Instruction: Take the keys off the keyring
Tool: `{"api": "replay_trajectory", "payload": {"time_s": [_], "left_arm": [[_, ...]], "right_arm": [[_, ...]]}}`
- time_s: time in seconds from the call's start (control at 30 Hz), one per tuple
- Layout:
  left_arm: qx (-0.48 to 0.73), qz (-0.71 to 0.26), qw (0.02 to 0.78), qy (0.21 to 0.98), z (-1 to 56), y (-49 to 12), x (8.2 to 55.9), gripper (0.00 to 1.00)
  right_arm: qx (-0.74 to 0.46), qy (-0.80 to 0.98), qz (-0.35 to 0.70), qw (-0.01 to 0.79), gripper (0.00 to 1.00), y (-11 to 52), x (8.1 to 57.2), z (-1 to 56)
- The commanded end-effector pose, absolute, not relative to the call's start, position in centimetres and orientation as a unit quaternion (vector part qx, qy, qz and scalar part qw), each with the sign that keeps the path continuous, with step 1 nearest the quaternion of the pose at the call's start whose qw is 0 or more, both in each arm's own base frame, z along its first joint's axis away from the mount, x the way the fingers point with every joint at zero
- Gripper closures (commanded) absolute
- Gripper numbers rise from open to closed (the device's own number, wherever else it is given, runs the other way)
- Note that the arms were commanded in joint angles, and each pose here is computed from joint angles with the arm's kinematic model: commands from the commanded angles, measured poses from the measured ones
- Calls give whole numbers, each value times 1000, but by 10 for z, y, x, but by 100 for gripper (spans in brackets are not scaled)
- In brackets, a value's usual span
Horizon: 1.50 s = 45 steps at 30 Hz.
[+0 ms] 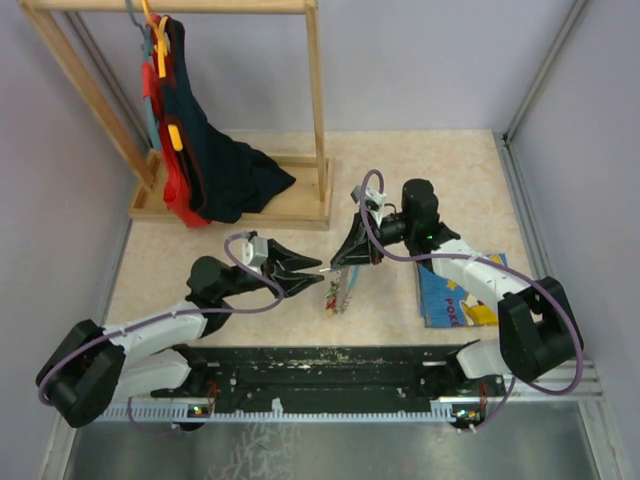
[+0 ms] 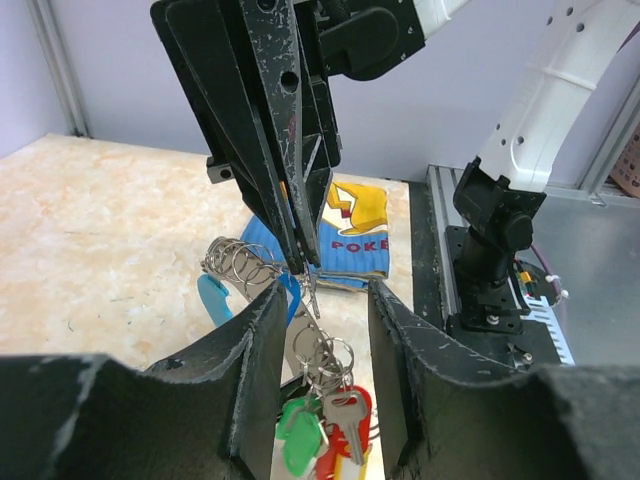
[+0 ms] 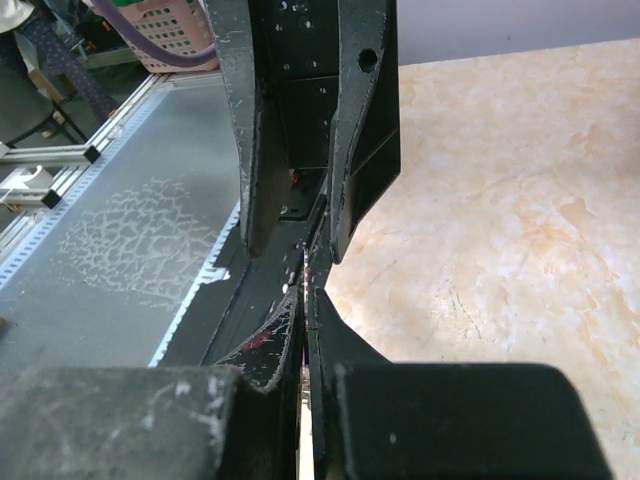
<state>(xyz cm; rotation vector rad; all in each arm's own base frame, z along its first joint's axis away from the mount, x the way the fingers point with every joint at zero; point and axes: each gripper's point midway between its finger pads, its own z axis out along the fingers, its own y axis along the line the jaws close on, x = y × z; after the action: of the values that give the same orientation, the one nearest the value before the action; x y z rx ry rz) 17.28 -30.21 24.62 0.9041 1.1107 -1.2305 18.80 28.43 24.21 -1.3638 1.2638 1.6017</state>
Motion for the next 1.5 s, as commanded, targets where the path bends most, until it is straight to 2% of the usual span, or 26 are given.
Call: {"api": "replay_trajectory", "payload": {"time_s": [0.0, 0.23, 0.87, 1.3, 1.47], "left_arm": [[371, -534, 575, 497, 241, -298, 169, 55], [350, -537, 554, 531, 240, -302, 178, 58], [348, -551, 535, 538, 241, -315, 179, 72], [345, -545, 522, 557, 236, -319, 184, 73], [347, -545, 519, 559, 236, -321, 185, 77]], "right_arm": [[-550, 449, 598, 371, 100, 284, 192, 265], [-550, 450, 598, 372, 100, 284, 192, 265], [-546, 458, 592, 375, 100, 285, 196, 261], [-548, 462, 586, 377, 100, 285, 197, 259], [-549, 462, 585, 378, 100, 285, 198, 259]]}}
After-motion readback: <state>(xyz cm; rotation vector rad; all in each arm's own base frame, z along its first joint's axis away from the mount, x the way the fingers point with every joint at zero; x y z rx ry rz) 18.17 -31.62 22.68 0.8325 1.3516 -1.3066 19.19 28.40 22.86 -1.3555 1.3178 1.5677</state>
